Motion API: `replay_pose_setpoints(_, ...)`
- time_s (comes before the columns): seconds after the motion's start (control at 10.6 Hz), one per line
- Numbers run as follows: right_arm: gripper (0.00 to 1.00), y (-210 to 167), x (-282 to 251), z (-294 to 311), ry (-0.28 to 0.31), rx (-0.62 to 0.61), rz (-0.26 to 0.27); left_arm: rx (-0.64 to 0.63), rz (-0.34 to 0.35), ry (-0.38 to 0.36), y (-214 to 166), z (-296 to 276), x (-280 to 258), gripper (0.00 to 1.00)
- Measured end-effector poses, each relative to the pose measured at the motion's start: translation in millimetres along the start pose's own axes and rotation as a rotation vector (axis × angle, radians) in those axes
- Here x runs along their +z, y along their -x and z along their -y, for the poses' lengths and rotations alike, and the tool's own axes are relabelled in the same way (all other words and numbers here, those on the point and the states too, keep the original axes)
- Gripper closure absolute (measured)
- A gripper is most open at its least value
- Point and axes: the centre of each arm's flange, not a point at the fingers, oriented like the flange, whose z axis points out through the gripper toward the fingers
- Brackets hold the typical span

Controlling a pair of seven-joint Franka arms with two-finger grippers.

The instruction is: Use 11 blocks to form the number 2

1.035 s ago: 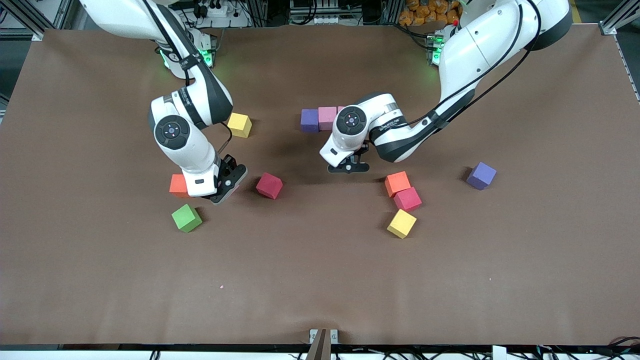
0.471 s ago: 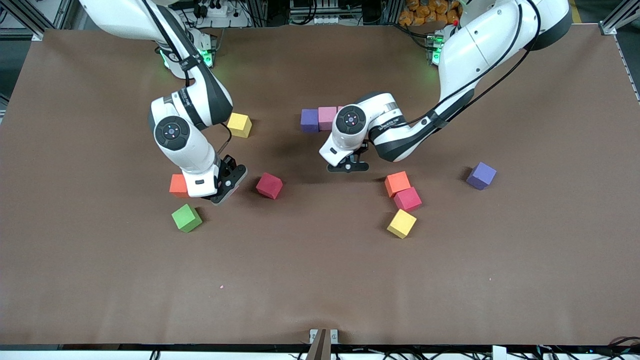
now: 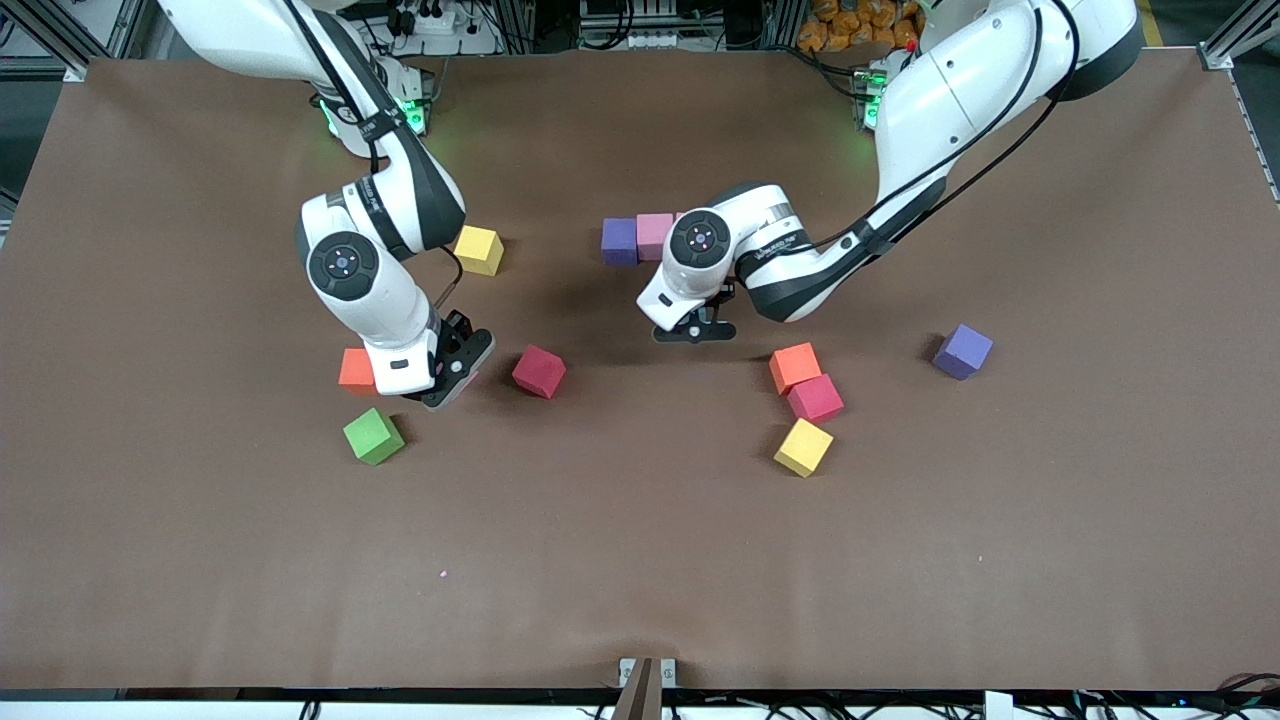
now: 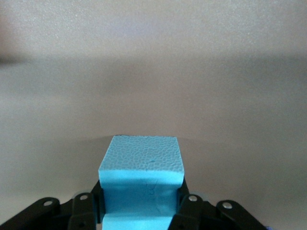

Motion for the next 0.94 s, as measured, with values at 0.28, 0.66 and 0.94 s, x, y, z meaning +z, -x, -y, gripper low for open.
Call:
replay_pose_setpoints(0.28, 0.43, -3, 0, -8, 0.004, -0.075, -0.007, 0.001, 0.001, -0.001, 0, 0, 0, 0.17)
replay_pose_setpoints(0.66, 0.43, -14, 0, -17, 0.014, -0.212, -0.022, -0.028, -0.038, 0.018, -15, 8, -22, 0.00)
replay_pose_setpoints(0.94, 0.42, -45, -3, 17, 0.017, -0.322, -0.035, -0.084, -0.103, 0.061, -40, 34, -71, 0.00)
